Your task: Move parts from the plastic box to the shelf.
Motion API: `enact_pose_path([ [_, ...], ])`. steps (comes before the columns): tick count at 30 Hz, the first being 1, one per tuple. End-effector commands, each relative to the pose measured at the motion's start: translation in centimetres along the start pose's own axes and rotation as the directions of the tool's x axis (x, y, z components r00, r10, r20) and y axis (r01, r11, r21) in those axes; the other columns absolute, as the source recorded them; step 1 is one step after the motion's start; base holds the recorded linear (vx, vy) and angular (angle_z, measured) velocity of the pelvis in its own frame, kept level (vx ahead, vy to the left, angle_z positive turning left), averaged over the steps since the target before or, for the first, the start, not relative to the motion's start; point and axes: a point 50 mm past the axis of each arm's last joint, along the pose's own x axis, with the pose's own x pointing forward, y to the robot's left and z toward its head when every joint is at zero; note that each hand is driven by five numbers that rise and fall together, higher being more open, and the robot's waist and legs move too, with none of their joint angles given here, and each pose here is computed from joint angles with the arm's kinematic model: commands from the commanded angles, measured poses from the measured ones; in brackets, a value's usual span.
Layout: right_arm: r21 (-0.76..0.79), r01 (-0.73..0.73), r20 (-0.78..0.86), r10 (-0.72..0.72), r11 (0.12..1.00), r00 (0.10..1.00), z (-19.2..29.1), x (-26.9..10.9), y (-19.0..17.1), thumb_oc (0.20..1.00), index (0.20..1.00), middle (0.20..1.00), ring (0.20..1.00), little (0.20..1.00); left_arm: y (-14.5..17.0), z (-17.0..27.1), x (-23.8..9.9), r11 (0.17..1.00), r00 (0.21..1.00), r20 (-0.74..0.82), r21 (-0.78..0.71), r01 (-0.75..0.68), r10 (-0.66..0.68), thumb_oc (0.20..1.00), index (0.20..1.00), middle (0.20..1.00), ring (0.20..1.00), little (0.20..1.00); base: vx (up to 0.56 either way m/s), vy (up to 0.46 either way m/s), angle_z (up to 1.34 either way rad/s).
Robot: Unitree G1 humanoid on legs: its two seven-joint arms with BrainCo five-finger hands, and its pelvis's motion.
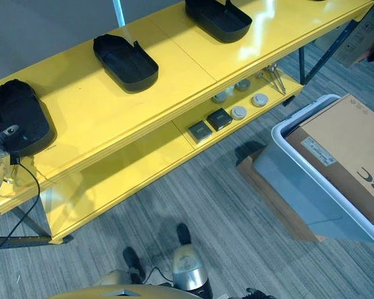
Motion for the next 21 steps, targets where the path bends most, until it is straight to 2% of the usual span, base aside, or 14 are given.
enact_pose_path([
  [1,-0.058,-0.008,-0.102,0.002,0.998,0.995,-3.3,-0.4,0.2,1.000,1.000,1.000,1.000,1.000,4.5,5.4,0.1,0.990,0.964,0.224,-0.028,-0.142,0.144,1.000,1.000,1.000,1.000,1.000,0.04,0.001,0.13],
  [6,-0.054,-0.018,-0.125,0.011,0.998,0.992,-4.0,-0.5,0.8,1.000,1.000,1.000,1.000,1.000,7.1,9.4,-1.2,0.983,0.884,0.431,-0.073,-0.166,0.181,1.000,1.000,1.000,1.000,1.000,0.03,-0.003,0.11],
  [11,-0.035,-0.026,-0.136,0.021,0.999,0.991,-4.2,-0.6,1.4,1.000,1.000,1.000,1.000,1.000,9.0,12.5,-3.5,0.989,0.767,0.625,-0.105,-0.102,0.146,1.000,1.000,1.000,1.000,1.000,0.01,-0.009,0.09],
  [13,-0.014,-0.039,-0.142,0.037,0.999,0.989,-4.3,-0.6,2.3,1.000,1.000,1.000,1.000,1.000,8.7,13.9,-6.8,0.995,0.654,0.757,-0.066,0.070,0.005,1.000,1.000,1.000,1.000,1.000,0.00,-0.012,0.11],
  [15,0.000,-0.044,-0.142,0.044,0.999,0.989,-4.3,-0.7,2.9,1.000,1.000,1.000,1.000,1.000,7.2,12.9,-8.6,0.978,0.599,0.792,-0.014,0.209,-0.117,1.000,1.000,1.000,1.000,1.000,0.00,-0.004,0.08],
  [17,0.014,-0.045,-0.144,0.047,0.999,0.989,-4.4,-0.7,3.3,1.000,1.000,1.000,1.000,1.000,6.2,11.9,-9.8,0.961,0.562,0.808,0.019,0.275,-0.177,1.000,1.000,1.000,1.000,1.000,-0.01,0.000,0.06],
  [20,0.042,-0.050,-0.150,0.055,0.998,0.987,-4.7,-0.8,4.2,1.000,1.000,1.000,1.000,1.000,4.0,8.9,-11.8,0.910,0.506,0.814,0.063,0.409,-0.284,1.000,1.000,1.000,1.000,1.000,-0.03,0.003,0.17],
  [21,0.058,-0.052,-0.152,0.060,0.997,0.987,-5.0,-1.0,4.9,1.000,1.000,1.000,1.000,1.000,2.2,6.7,-12.9,0.844,0.471,0.797,0.088,0.528,-0.378,1.000,1.000,1.000,1.000,1.000,-0.05,0.006,0.13],
])
